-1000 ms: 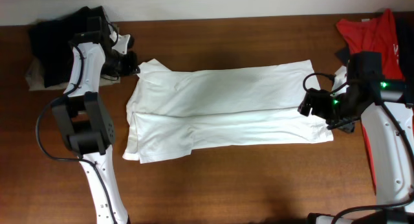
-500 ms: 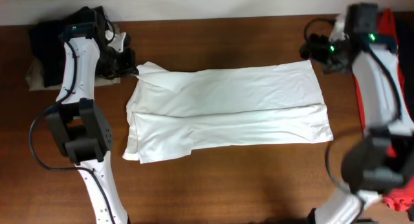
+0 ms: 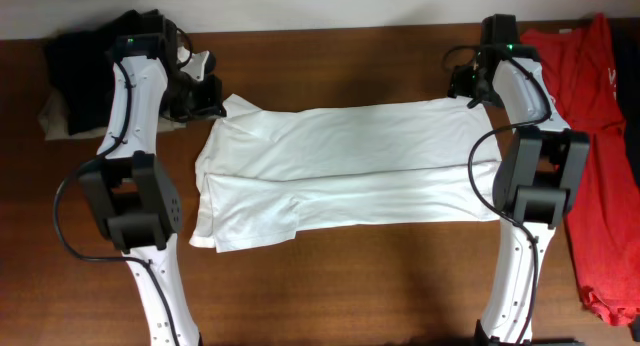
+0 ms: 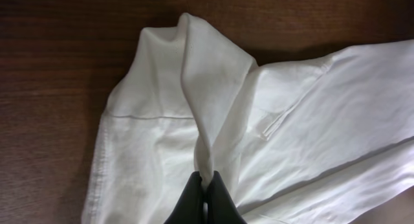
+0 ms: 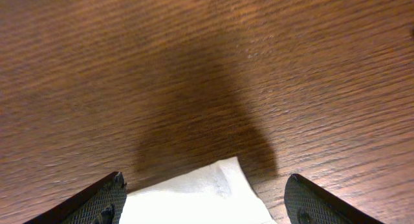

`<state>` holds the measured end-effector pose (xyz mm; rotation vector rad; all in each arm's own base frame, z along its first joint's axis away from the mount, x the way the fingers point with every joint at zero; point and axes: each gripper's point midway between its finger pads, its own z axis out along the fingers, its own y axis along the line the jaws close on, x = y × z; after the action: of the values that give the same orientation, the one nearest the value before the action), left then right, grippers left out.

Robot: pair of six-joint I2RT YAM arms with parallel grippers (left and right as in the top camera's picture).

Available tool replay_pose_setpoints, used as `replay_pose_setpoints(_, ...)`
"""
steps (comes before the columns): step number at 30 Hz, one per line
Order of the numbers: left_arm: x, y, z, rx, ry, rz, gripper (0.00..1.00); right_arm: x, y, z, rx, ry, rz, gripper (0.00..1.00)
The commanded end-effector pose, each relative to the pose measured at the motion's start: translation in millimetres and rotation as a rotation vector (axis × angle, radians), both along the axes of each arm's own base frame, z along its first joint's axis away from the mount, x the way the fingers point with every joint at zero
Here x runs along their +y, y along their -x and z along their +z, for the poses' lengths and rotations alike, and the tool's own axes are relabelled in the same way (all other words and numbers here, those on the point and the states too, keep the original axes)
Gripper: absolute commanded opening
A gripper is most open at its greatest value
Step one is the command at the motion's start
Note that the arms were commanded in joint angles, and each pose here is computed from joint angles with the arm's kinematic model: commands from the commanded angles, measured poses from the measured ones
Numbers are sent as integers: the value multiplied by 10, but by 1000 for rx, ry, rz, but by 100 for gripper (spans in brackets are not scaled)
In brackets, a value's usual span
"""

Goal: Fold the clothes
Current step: 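Grasp both shirt ends and pull them taut toward the center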

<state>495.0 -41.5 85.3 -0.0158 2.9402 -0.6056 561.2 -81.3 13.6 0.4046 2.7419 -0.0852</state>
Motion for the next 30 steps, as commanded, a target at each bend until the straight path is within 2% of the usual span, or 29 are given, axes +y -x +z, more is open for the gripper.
replay_pose_setpoints(1,-54,-21,127,-27,9,-4,1,-12,-11,-177,26,19,-3,77)
replay_pose_setpoints(3,-55,-20,127,-27,10,-4,1,-14,-19,-194,24,20,-3,67)
replay_pose_setpoints(5,-55,-20,127,-27,10,-4,1,-66,-28,-182,19,46,-19,47)
replay_pose_setpoints(9,-53,-20,130,-27,10,-3,1,-111,27,-189,43,71,-32,19)
replay_pose_setpoints(10,-44,-5,171,-28,10,-1,1,-127,56,-177,51,63,-64,6)
replay_pose_setpoints(12,1,18,341,-53,9,8,1,-163,64,-101,53,57,-89,4)
replay_pose_setpoints(15,14,116,653,-87,3,11,1,-196,65,273,56,53,-103,4)
replay_pose_setpoints(17,9,220,700,-58,4,12,1,-188,135,508,74,47,-118,4)
replay_pose_setpoints(20,-9,496,673,60,12,12,1,-164,426,772,169,38,-121,4)
replay_pose_setpoints(22,-9,600,721,89,9,12,1,-186,630,830,231,15,-190,4)
replay_pose_setpoints(26,162,847,767,168,-101,37,1,-236,1066,895,371,-30,-301,4)
replay_pose_setpoints(30,251,974,766,220,-150,54,1,-99,1096,1070,351,-106,-268,4)
